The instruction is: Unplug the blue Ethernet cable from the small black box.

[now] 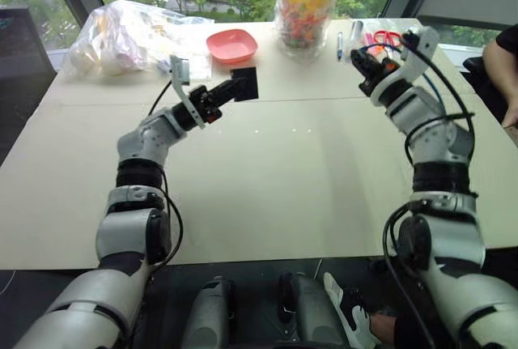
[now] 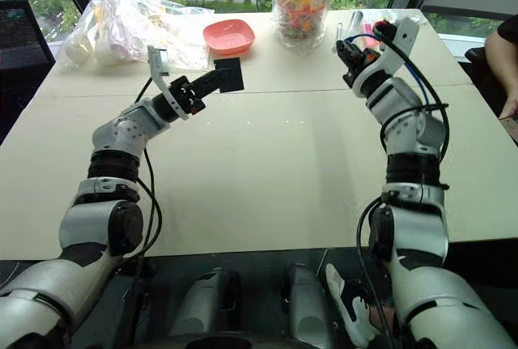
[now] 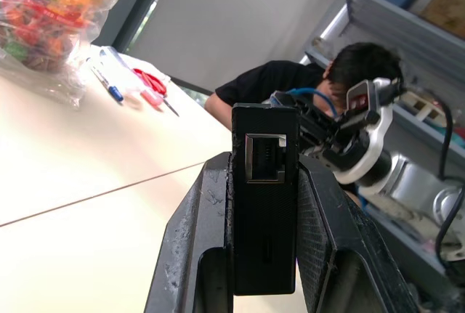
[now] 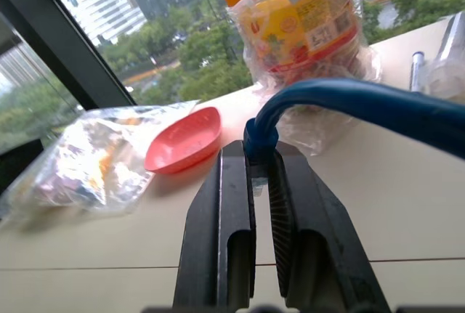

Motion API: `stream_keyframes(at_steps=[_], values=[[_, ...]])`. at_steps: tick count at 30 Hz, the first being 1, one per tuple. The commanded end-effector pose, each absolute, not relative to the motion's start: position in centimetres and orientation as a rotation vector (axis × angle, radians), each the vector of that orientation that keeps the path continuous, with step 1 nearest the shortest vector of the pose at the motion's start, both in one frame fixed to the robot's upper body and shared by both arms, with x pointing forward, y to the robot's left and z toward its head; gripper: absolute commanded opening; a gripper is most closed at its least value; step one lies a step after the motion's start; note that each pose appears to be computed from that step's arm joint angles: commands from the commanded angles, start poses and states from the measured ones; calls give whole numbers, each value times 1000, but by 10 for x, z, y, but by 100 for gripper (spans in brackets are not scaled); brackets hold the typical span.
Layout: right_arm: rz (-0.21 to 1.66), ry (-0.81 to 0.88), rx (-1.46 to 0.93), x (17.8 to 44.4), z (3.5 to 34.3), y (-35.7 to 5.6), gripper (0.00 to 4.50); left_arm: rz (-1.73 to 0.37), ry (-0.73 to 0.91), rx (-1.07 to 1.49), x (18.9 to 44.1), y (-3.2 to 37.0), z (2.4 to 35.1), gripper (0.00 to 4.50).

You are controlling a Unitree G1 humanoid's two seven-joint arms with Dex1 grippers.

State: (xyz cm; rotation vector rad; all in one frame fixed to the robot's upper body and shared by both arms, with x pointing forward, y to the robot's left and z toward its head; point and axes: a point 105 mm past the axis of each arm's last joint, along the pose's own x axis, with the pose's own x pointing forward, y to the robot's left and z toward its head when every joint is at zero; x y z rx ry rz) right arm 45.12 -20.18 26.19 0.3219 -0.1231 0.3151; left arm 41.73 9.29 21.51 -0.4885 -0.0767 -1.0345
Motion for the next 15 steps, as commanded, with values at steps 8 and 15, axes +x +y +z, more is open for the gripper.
stream_keyframes(at_steps=[8, 15], values=[[260, 117, 162, 466, 188, -208, 207, -931, -240, -130, 415, 71, 214, 69], [448, 286, 216, 446, 159, -182, 444, -916, -239, -83, 413, 58, 203, 69]])
